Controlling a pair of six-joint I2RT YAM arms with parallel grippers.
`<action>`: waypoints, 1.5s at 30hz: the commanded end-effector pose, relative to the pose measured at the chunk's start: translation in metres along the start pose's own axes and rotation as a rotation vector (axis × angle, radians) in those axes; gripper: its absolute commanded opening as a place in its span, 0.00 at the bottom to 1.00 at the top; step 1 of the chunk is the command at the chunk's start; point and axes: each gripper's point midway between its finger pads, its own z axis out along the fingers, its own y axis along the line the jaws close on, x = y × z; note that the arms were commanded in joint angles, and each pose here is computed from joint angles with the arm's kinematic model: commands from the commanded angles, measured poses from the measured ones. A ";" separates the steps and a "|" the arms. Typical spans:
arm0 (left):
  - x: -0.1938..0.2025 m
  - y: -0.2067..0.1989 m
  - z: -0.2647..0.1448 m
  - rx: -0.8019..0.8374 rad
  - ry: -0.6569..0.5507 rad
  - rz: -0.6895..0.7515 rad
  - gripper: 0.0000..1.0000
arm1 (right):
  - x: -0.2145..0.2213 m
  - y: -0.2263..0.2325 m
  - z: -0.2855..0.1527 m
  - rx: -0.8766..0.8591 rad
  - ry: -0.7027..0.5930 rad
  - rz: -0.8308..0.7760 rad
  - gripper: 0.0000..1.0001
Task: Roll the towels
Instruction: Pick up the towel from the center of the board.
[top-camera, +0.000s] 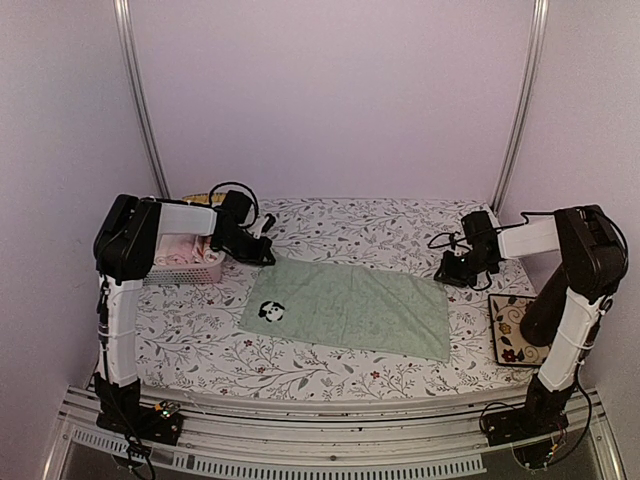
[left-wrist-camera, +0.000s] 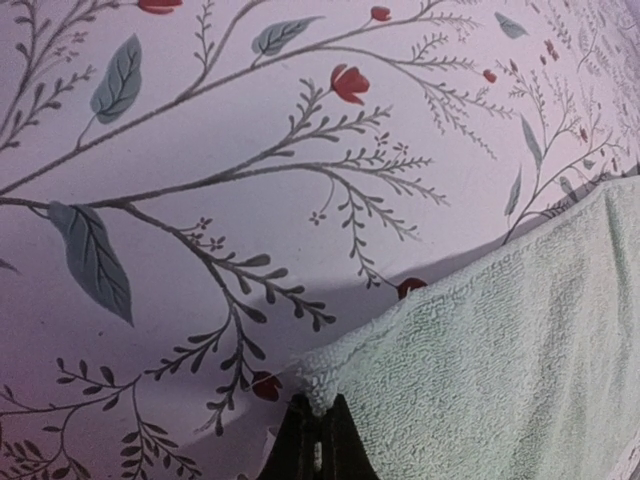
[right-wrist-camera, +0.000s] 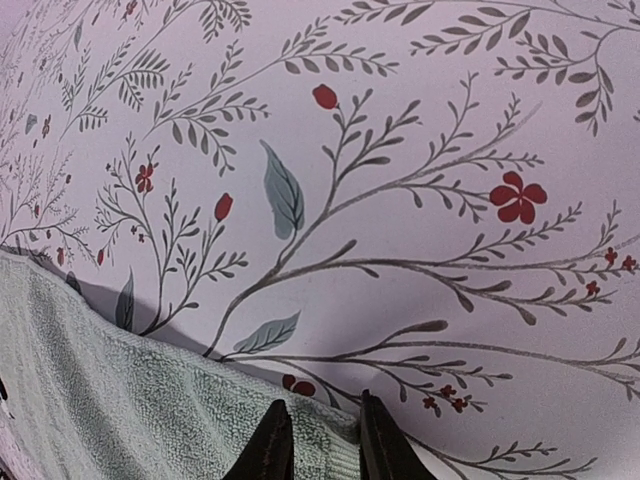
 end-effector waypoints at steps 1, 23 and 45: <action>-0.013 0.000 -0.014 -0.001 -0.048 -0.003 0.00 | 0.017 -0.005 -0.007 0.010 0.038 -0.003 0.25; -0.014 0.000 -0.009 -0.001 -0.054 -0.001 0.00 | 0.012 -0.010 0.003 0.035 0.023 0.000 0.02; -0.084 -0.001 -0.054 -0.040 -0.343 0.089 0.00 | -0.086 0.027 -0.071 -0.006 -0.295 -0.076 0.01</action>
